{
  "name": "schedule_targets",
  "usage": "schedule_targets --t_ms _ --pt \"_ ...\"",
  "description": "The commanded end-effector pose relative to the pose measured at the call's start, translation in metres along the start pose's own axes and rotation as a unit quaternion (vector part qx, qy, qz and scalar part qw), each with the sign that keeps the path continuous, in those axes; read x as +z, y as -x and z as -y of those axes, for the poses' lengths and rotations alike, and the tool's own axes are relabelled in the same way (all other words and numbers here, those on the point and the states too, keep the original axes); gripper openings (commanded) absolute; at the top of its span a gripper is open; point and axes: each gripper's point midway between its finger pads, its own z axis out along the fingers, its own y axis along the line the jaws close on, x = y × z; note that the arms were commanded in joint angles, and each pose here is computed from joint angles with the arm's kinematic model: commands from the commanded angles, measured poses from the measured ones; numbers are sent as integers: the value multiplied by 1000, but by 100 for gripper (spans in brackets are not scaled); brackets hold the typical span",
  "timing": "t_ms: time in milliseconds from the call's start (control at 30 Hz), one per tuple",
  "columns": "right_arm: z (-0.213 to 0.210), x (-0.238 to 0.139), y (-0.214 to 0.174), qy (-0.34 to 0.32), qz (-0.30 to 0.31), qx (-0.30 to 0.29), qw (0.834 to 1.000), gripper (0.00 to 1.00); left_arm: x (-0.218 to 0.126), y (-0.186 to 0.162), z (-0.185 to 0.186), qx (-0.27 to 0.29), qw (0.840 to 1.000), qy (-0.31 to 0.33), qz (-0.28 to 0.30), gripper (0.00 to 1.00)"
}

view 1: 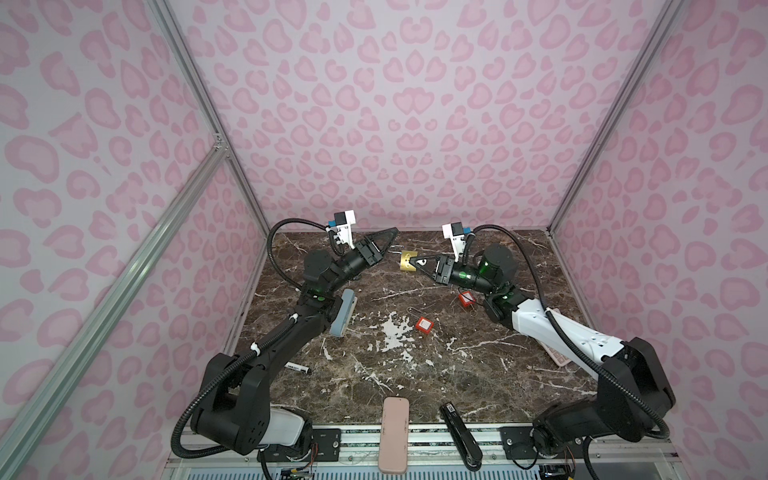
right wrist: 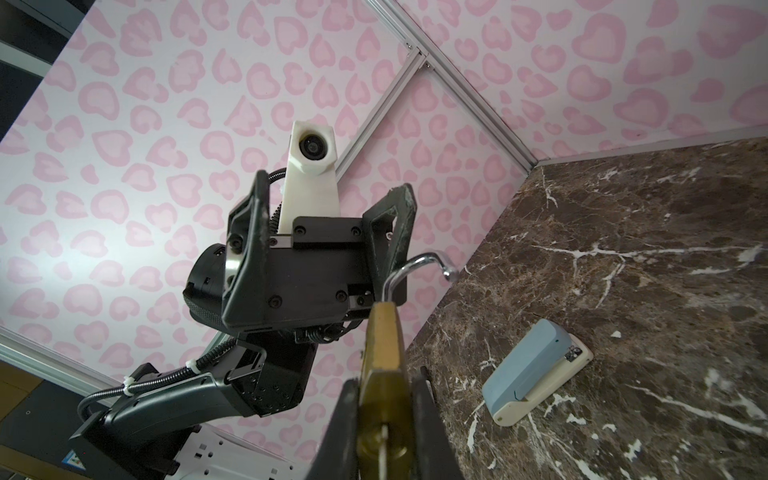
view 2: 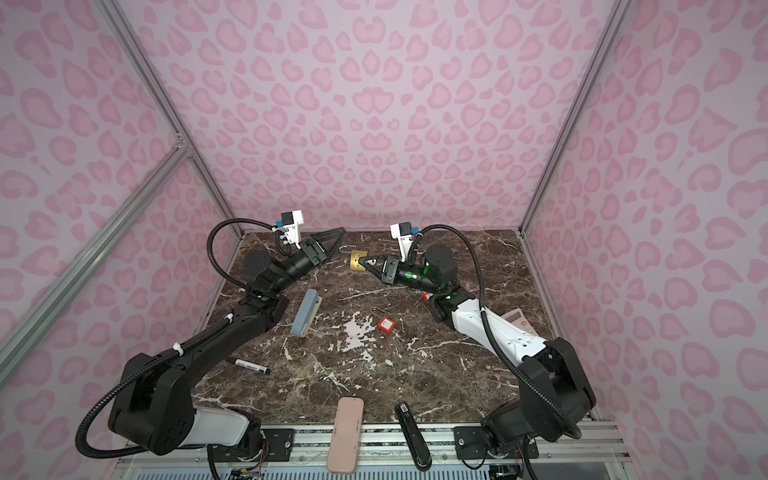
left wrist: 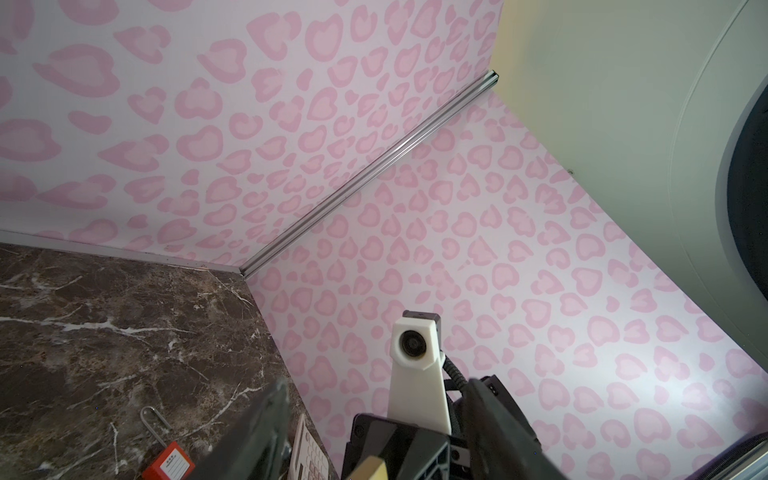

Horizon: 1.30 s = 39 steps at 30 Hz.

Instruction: Lock with the key

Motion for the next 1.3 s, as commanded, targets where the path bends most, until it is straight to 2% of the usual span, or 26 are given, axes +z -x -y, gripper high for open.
schedule_targets --t_ms 0,367,633,767,867,933,1267 --pt "-22 0 15 46 23 -26 998 0 1 0 13 11 1000 -28 -4 68" --pt "-32 -3 30 69 43 -21 997 0 0 -5 10 9 1000 -23 -8 66" --pt "-42 -3 32 77 34 -25 996 0 3 -5 8 7 1000 -22 -7 66" --pt "-39 -4 36 67 40 -32 996 0 5 -7 8 5 1000 -26 -11 62" --pt "-36 -4 39 66 43 -31 996 0 6 -8 9 5 1000 -26 -10 55" --pt "-35 -4 41 67 45 -28 996 0 5 -8 8 4 1000 -25 -8 44" --pt "-27 -8 43 56 54 -21 997 0 9 -9 5 -2 1000 -25 -8 15"
